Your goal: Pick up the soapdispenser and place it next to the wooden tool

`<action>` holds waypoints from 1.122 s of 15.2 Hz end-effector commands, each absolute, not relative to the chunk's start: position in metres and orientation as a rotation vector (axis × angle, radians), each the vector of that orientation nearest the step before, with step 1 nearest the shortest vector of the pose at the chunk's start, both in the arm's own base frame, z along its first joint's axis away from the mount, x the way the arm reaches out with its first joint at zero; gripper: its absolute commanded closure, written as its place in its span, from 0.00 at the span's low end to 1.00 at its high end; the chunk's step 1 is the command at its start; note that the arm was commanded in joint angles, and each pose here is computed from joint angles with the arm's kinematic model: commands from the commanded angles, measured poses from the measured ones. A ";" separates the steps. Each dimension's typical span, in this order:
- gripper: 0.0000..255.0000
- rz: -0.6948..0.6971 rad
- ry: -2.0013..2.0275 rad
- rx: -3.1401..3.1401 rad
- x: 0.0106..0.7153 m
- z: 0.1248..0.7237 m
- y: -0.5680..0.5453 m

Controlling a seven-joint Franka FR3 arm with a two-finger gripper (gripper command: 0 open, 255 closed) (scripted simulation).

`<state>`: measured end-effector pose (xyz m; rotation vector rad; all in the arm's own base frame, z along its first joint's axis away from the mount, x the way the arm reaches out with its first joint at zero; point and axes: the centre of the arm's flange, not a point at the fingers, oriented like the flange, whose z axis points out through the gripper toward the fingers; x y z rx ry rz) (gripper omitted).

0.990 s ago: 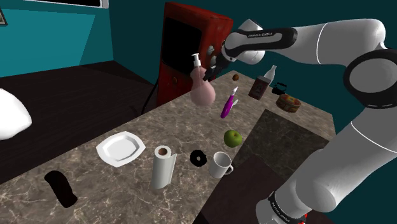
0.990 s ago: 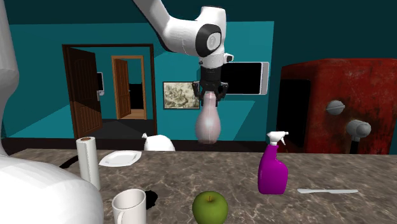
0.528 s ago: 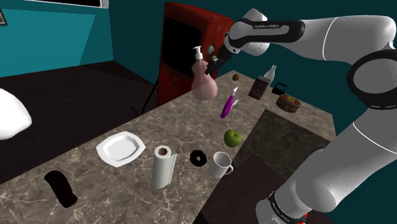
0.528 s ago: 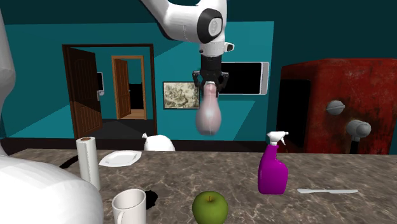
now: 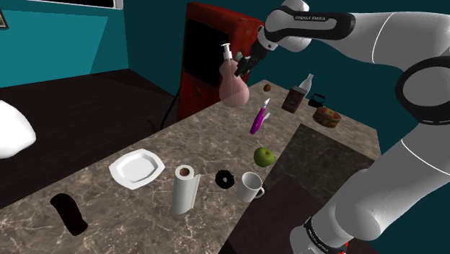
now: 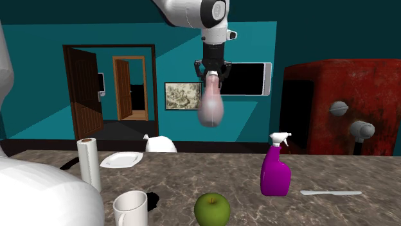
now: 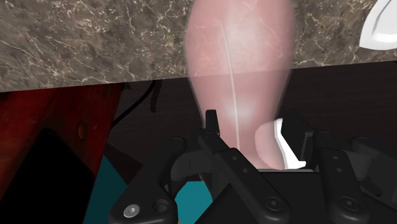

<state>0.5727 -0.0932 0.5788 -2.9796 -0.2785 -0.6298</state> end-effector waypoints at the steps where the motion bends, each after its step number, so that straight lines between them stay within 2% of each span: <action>1: 1.00 -0.632 -0.278 -2.979 0.574 0.591 -0.093; 17: 1.00 -0.632 -0.278 -2.979 0.574 0.676 -0.093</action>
